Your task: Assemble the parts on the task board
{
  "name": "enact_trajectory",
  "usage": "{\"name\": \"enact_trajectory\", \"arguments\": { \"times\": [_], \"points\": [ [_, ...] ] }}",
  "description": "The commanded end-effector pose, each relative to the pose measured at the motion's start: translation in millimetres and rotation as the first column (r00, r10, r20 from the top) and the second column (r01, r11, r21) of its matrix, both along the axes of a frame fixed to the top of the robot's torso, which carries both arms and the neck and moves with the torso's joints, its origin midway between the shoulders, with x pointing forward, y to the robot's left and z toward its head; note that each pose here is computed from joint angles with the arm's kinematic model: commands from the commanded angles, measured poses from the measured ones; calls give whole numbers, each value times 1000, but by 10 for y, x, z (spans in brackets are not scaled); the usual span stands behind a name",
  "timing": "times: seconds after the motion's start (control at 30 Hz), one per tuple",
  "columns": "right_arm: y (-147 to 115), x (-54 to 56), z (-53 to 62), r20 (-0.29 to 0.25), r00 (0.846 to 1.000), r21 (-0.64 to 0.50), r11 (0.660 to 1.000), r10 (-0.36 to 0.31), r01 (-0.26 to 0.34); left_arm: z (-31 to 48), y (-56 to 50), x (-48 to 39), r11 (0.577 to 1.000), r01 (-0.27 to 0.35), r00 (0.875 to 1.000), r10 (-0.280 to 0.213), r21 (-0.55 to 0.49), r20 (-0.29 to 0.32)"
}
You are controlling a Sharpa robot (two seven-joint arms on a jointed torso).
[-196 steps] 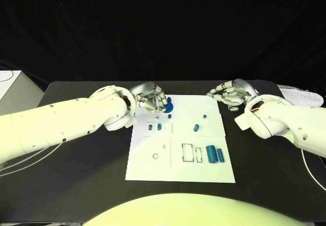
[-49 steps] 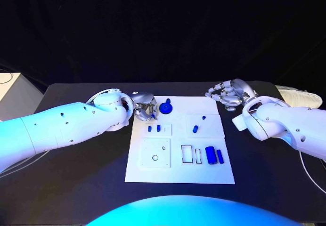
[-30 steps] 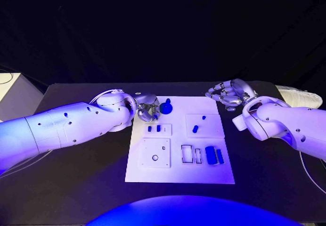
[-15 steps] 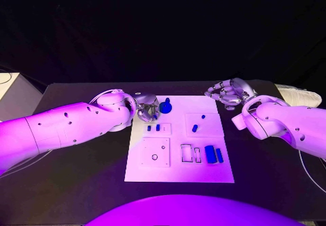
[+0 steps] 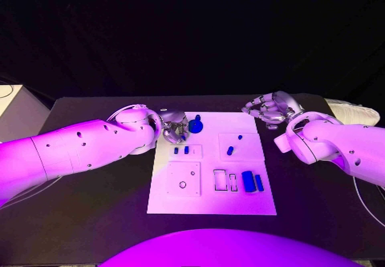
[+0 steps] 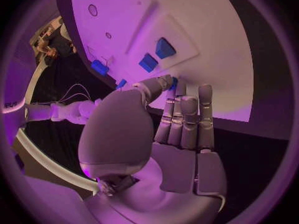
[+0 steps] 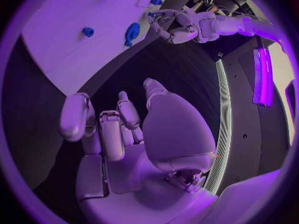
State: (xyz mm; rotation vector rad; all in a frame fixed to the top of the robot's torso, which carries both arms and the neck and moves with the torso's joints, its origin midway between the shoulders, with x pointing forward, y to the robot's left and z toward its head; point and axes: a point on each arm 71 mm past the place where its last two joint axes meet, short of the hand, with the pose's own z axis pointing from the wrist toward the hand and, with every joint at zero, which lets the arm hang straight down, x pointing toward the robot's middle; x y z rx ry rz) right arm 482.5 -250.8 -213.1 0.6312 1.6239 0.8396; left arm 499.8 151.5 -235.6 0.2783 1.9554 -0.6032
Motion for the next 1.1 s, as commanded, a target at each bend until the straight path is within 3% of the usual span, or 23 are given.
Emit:
{"name": "enact_trajectory", "arguments": {
  "times": [0.03, 1.1],
  "points": [
    [13, -5, 4, 5, 1000, -1, 1000, 14, -14, -51, -1, -15, 999, 6, 1000, -6, 35, -25],
    [2, 1, 2, 5, 1000, -3, 1000, 9, -9, -39, 18, -55, 1000, -15, 1000, 15, -9, 9]
  ]
}}
